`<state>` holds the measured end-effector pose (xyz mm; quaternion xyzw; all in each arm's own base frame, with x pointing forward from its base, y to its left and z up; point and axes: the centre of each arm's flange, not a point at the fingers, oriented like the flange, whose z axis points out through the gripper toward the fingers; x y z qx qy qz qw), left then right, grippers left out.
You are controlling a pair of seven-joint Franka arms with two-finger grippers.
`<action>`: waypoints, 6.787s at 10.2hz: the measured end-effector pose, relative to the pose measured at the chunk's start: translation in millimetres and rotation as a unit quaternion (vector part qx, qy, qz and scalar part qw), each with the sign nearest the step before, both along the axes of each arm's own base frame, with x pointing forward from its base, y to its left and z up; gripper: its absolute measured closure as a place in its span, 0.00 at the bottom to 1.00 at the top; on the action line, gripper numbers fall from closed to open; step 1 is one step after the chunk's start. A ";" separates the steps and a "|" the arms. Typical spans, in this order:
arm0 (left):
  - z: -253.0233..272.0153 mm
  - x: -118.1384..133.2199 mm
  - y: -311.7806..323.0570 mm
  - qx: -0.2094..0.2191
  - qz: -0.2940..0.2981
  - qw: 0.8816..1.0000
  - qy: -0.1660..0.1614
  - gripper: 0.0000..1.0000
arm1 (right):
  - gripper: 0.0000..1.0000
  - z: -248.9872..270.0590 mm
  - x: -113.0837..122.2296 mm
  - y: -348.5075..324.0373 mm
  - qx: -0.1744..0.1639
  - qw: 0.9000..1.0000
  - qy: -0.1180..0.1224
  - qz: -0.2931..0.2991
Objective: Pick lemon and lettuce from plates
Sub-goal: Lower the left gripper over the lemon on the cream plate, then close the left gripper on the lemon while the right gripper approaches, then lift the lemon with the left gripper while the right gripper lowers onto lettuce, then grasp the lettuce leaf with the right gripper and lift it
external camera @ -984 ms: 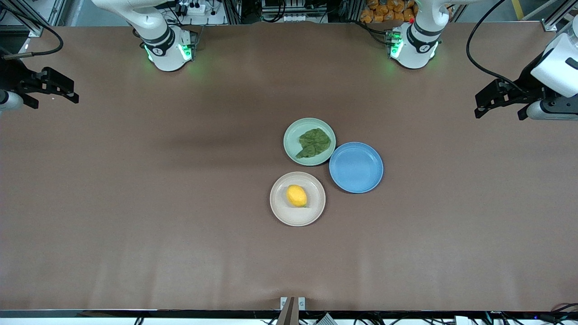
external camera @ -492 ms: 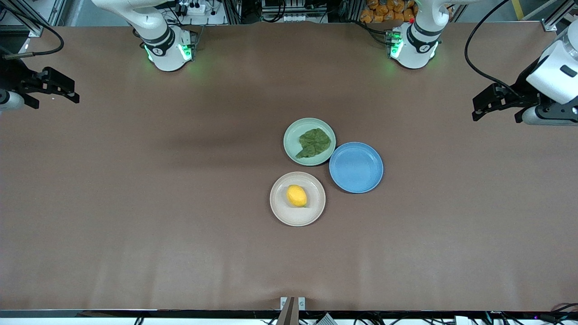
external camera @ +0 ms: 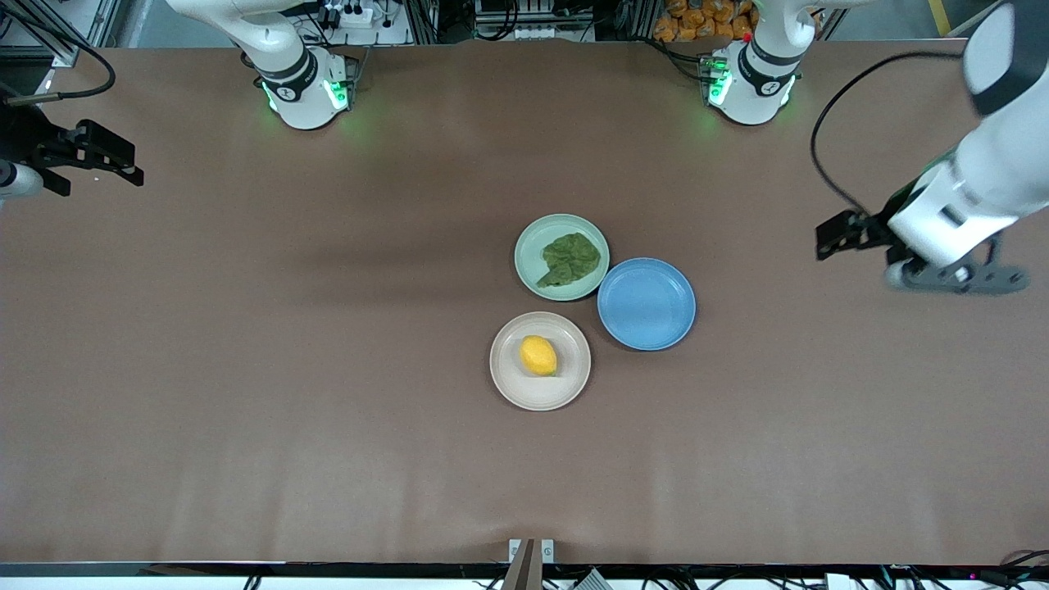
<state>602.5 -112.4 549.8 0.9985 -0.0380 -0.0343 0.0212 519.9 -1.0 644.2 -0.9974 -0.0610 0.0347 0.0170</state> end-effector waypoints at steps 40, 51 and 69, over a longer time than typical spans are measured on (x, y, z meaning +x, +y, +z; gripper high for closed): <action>-345.3 -20.7 -363.1 -0.109 0.383 0.917 -0.029 0.33 | 0.00 -203.9 -21.4 394.6 0.027 0.987 -0.010 -0.159; -233.9 46.9 -109.7 -0.010 0.312 0.950 0.011 0.33 | 0.00 -327.2 -91.3 536.6 0.042 0.974 -0.077 -0.211; -303.6 -45.1 67.4 0.059 0.194 0.979 0.015 0.33 | 0.97 -453.9 -101.9 600.4 0.015 0.975 -0.138 -0.173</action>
